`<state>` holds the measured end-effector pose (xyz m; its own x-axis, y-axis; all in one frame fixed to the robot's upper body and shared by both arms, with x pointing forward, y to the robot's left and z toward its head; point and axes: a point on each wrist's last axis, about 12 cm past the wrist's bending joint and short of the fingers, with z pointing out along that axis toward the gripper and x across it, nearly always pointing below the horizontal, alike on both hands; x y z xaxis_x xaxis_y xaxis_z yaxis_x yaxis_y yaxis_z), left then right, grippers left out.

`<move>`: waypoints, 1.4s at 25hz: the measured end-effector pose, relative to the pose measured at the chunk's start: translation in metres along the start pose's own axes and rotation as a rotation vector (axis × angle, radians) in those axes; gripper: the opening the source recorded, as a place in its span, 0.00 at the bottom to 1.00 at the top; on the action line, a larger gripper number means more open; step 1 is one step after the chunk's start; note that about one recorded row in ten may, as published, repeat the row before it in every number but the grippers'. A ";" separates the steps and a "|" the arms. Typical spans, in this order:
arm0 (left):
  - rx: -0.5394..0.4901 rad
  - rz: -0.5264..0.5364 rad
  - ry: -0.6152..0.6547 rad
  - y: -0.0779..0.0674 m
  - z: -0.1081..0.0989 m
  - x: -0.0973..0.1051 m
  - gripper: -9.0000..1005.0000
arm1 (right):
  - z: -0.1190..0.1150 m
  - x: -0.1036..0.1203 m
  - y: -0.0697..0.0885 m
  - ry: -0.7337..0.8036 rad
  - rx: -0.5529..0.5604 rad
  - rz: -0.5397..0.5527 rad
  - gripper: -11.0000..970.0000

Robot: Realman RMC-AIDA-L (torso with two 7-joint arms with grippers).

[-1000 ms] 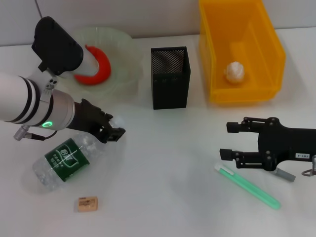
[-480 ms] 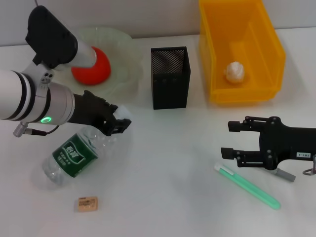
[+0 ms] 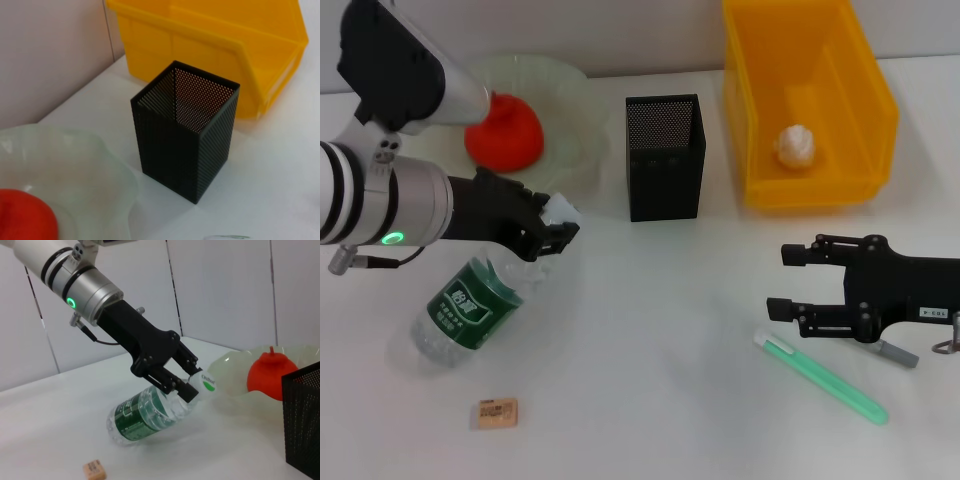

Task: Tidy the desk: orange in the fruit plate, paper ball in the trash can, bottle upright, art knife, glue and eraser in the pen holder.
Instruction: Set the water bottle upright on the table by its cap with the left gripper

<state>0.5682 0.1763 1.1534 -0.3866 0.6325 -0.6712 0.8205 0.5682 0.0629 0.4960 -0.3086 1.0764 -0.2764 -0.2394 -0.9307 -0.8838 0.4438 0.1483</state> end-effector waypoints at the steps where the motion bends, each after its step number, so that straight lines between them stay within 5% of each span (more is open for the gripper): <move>1: -0.003 0.001 -0.005 0.000 -0.001 0.000 0.45 | 0.000 0.000 0.000 0.000 0.000 0.000 0.77; 35: -0.037 0.015 -0.123 -0.006 -0.021 -0.012 0.44 | 0.001 0.003 -0.002 -0.005 0.022 0.017 0.77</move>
<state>0.5588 0.1765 1.1762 -0.3175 0.5730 -0.7555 0.8087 0.5796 0.0998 0.4976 -0.3091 1.0732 -0.2900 -0.2276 -0.9296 -0.8702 0.4670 0.1571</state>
